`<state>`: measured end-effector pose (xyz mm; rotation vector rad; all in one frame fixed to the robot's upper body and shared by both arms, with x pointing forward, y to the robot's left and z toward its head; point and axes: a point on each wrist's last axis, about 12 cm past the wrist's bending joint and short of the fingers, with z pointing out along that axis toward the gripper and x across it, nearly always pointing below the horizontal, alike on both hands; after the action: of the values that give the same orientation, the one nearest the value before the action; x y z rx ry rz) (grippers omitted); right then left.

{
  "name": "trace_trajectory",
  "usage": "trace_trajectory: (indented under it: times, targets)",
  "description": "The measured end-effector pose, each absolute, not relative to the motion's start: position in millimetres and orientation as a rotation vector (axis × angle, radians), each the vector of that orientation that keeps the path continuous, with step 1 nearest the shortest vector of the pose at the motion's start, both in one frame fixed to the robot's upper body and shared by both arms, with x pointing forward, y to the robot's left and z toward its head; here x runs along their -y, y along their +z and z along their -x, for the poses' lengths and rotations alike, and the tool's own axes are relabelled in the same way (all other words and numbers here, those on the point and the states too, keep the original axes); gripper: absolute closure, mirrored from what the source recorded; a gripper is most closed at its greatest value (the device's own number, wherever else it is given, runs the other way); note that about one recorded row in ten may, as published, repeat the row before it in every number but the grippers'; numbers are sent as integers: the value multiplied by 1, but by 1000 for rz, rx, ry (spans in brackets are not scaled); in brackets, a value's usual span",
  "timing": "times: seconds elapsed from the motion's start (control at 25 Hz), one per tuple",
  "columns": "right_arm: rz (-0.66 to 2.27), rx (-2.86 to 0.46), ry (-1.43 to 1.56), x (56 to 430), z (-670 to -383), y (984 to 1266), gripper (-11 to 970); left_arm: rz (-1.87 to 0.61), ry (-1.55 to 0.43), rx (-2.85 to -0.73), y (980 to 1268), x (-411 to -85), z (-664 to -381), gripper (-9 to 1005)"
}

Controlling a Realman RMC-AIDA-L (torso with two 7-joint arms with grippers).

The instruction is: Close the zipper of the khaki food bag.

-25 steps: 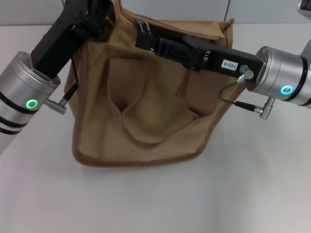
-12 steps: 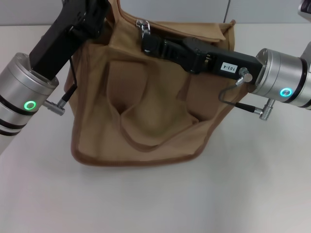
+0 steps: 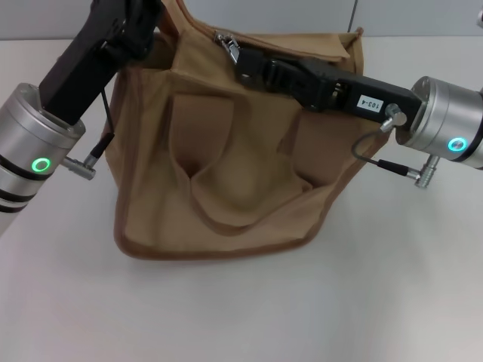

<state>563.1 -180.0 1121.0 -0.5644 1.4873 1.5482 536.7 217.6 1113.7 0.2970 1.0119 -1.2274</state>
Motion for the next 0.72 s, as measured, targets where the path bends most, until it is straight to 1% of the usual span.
trace_trajectory:
  times: [0.48, 0.72]
  targets:
    - [521, -1522, 1549, 198, -561, 1121, 962, -260, -1188, -997, 1113, -229, -535, 928]
    - [472, -1543, 1526, 215, -558, 1118, 962, -235, -1157, -996, 1112, -236, -534, 926]
